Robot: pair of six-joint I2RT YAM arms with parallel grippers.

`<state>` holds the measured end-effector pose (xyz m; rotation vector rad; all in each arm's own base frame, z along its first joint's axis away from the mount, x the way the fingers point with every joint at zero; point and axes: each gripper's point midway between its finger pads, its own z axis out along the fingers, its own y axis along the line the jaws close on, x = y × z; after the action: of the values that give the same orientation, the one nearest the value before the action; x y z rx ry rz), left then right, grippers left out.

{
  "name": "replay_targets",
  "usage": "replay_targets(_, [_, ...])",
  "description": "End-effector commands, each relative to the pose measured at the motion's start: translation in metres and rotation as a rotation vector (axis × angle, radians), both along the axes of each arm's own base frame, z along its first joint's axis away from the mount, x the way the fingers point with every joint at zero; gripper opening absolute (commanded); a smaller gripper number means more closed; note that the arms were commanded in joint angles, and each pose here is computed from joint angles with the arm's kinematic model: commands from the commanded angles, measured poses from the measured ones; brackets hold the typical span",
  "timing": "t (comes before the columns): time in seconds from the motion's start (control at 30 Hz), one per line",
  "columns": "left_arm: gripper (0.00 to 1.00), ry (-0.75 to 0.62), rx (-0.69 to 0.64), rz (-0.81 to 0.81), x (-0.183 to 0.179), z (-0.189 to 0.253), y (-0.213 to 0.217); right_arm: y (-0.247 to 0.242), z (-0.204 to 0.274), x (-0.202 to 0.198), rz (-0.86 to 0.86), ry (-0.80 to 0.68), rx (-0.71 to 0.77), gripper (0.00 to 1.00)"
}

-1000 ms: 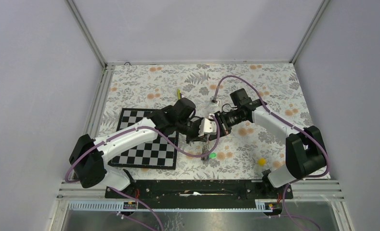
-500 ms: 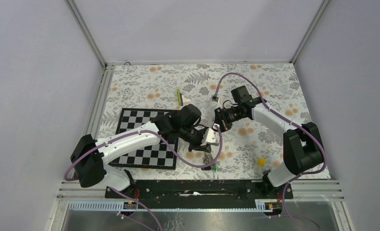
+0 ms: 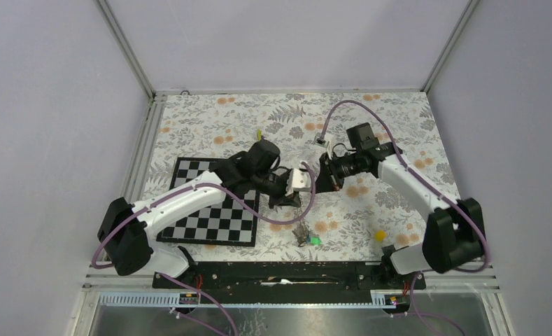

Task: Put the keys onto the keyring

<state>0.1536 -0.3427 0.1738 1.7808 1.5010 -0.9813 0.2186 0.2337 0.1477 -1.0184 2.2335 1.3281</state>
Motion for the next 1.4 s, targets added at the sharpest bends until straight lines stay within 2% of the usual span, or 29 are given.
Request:
replay_targets(0.0, [0.0,-0.027,-0.153,0.061,0.018,0.048,-0.003,-0.008,0.03,-0.011,0.055,-0.215,0.042,0.0])
replay_targets(0.1, [0.0,-0.006,-0.171,0.087,0.023,0.051,-0.005,-0.008,0.045,-0.016,0.066,-0.285,0.063,0.0])
replay_targets(0.2, [0.0,0.002,-0.178,0.136,0.032,0.051,-0.009,-0.003,0.049,-0.023,0.083,-0.289,0.064,0.0])
replay_targets(0.37, [0.0,0.014,-0.182,0.216,0.044,0.054,-0.013,0.006,0.041,-0.025,0.08,-0.204,0.079,0.0])
replay_targets(0.83, [0.0,0.017,-0.175,0.228,0.044,0.049,-0.013,0.015,0.037,-0.02,0.074,-0.13,0.105,0.0])
replay_targets(1.1, [0.0,0.011,-0.179,0.243,0.045,0.049,-0.011,0.002,0.024,-0.024,0.093,-0.19,0.032,0.0])
replay_targets(1.37, [0.0,0.047,-0.21,0.112,0.024,0.048,-0.008,-0.008,0.036,-0.028,0.118,-0.329,0.01,0.0])
